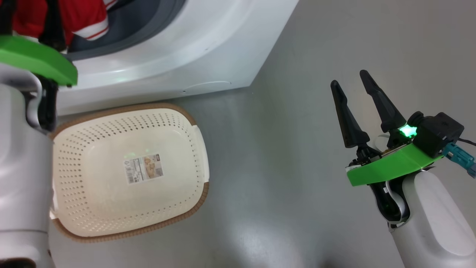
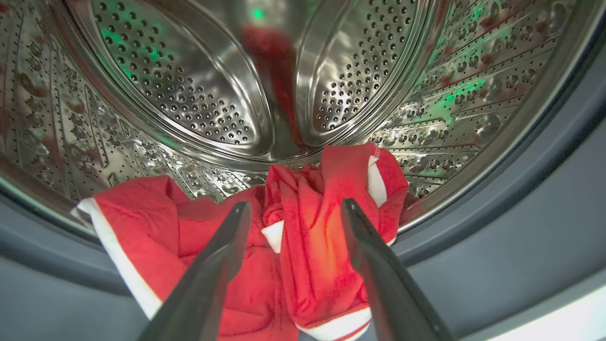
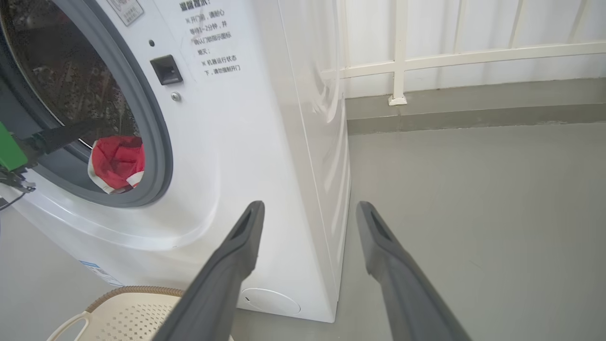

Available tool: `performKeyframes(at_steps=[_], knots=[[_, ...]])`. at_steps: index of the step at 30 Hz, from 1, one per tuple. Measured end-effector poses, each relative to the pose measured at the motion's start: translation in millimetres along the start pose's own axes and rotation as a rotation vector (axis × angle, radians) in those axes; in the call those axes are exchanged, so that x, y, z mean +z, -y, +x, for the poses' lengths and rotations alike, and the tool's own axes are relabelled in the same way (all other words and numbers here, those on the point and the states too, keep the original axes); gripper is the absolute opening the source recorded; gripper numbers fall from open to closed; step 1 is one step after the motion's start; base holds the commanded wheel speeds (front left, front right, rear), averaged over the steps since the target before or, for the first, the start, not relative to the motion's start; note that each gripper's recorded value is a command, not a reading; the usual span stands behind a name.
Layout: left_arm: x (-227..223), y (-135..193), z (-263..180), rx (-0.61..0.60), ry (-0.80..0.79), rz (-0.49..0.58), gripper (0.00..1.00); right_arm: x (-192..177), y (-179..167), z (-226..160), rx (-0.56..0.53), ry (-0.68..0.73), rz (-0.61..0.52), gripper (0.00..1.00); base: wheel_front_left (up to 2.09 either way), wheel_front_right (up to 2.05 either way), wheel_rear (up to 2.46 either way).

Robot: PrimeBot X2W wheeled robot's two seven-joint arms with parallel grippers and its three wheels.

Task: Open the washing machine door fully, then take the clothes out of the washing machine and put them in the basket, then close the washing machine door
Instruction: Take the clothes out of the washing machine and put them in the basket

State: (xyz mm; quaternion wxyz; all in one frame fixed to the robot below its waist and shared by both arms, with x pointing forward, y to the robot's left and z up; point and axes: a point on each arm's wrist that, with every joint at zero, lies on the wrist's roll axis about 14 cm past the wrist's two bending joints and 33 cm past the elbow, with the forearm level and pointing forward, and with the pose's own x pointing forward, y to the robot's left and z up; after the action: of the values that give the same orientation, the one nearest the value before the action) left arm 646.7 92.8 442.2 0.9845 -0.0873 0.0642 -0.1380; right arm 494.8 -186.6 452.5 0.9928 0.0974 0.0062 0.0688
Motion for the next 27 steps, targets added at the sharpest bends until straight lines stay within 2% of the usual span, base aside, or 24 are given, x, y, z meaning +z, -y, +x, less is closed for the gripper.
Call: performKeyframes(at_steps=[12,27], knots=[[-16,-1,41,-0.012,-0.074,0.000,1.00,-16,11,4,-0.030,-0.027,0.000,1.00,0.00,0.00,0.00],[-33,14,68,-0.037,-0.164,-0.046,1.00,-22,21,0,-0.062,-0.045,-0.008,1.00,0.00,0.00,0.00]])
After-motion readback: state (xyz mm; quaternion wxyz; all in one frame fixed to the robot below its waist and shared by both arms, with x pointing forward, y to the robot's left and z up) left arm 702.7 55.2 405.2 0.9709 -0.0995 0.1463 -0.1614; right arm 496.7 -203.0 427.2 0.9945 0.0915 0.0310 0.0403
